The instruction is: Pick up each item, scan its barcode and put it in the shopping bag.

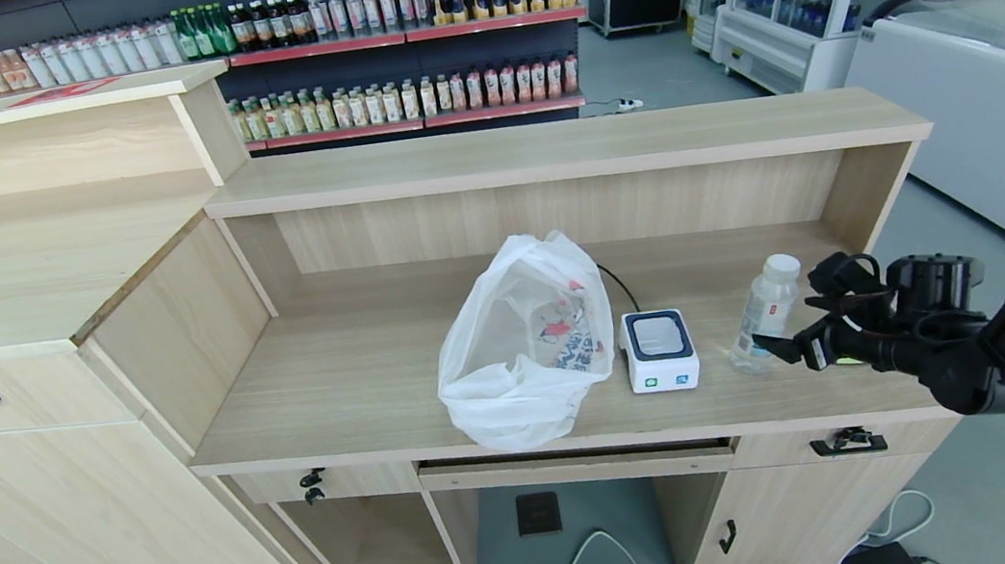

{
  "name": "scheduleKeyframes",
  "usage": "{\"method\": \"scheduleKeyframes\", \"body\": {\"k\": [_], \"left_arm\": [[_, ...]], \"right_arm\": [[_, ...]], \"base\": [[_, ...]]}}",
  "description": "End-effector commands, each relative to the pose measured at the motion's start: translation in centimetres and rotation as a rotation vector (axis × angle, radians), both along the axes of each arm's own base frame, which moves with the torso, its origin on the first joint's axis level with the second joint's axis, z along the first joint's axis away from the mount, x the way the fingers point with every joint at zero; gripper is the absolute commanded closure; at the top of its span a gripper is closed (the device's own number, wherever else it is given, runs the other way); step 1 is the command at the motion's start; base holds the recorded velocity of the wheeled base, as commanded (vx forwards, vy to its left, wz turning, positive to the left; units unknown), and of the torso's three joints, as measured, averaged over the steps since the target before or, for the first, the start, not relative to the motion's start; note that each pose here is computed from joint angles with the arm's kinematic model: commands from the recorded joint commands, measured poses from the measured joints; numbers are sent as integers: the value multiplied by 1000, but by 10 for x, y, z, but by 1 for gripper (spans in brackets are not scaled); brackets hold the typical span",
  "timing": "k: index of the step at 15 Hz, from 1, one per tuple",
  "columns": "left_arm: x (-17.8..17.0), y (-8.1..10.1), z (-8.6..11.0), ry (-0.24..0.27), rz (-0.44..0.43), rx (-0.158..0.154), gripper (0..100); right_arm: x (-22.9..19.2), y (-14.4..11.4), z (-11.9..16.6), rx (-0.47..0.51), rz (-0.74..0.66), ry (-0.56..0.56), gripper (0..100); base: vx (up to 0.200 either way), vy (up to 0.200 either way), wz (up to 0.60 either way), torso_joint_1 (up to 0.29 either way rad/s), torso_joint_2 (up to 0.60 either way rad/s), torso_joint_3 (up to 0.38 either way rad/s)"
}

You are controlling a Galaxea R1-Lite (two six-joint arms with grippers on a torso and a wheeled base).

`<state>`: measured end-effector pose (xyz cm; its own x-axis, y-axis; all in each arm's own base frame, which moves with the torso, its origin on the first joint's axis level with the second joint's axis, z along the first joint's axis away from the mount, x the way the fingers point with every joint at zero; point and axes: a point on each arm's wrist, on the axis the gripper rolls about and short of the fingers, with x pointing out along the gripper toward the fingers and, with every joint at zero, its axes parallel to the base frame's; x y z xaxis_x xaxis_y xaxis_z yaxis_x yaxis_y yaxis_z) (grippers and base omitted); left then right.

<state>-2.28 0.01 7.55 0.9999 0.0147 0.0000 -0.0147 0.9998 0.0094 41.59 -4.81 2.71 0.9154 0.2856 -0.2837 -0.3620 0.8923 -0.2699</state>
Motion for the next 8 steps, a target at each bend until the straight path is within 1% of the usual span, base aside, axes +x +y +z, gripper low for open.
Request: {"method": "scheduleKeyframes", "body": {"k": [1, 5, 8], "left_arm": [[0, 0, 0, 0, 1, 0, 100], [0, 0, 0, 0, 1, 0, 100], [0, 0, 0, 0, 1, 0, 100]], "right_arm": [[5, 2, -7, 7, 19, 5, 0], [18, 2, -13, 12, 35, -15, 0], [20, 4, -17, 37, 75, -9, 0]], "base": [[0, 0, 0, 0, 0, 0], [0, 0, 0, 0, 0, 0], [0, 0, 0, 0, 0, 0]]}}
